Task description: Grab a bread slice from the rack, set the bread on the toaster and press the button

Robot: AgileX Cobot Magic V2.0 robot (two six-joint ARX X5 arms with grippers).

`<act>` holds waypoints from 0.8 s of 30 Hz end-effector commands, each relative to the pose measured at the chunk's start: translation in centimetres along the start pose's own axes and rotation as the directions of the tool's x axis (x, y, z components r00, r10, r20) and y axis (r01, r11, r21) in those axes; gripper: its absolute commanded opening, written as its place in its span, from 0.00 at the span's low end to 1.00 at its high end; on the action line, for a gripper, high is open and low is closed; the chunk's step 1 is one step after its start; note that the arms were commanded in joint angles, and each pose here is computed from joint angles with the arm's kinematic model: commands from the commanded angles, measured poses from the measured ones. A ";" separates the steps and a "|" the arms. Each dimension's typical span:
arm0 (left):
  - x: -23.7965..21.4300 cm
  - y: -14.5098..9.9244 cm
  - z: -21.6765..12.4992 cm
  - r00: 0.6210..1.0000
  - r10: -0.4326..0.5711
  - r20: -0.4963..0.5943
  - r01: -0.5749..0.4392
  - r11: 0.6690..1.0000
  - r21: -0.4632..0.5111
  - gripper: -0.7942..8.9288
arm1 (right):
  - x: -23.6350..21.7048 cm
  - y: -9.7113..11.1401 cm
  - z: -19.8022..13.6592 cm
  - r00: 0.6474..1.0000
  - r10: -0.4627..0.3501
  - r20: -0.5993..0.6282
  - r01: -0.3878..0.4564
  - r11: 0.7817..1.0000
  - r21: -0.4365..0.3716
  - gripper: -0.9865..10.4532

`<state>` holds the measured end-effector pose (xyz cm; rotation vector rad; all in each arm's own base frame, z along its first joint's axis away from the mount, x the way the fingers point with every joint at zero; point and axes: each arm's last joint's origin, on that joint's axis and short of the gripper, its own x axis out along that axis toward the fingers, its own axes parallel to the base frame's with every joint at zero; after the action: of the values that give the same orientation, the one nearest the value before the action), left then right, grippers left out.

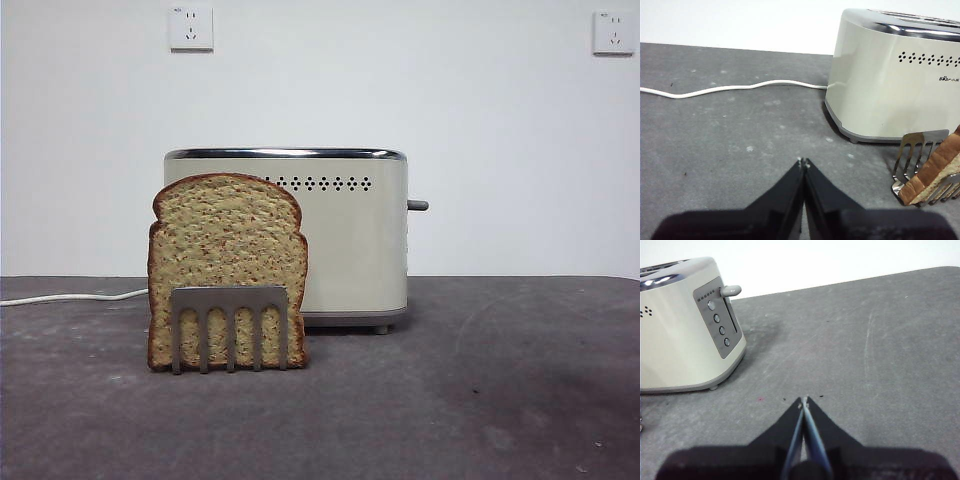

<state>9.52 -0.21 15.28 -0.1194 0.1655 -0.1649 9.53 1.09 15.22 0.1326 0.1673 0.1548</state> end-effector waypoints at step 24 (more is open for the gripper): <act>-3.1 -1.9 8.8 0.980 -0.131 0.148 0.143 0.987 -0.076 0.07 | -1.7 1.8 9.5 0.988 0.134 0.074 -0.148 0.953 0.264 0.08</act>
<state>7.79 -0.56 24.04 -0.2269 0.0163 -0.2702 9.28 1.37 24.23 0.4313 0.1307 0.2519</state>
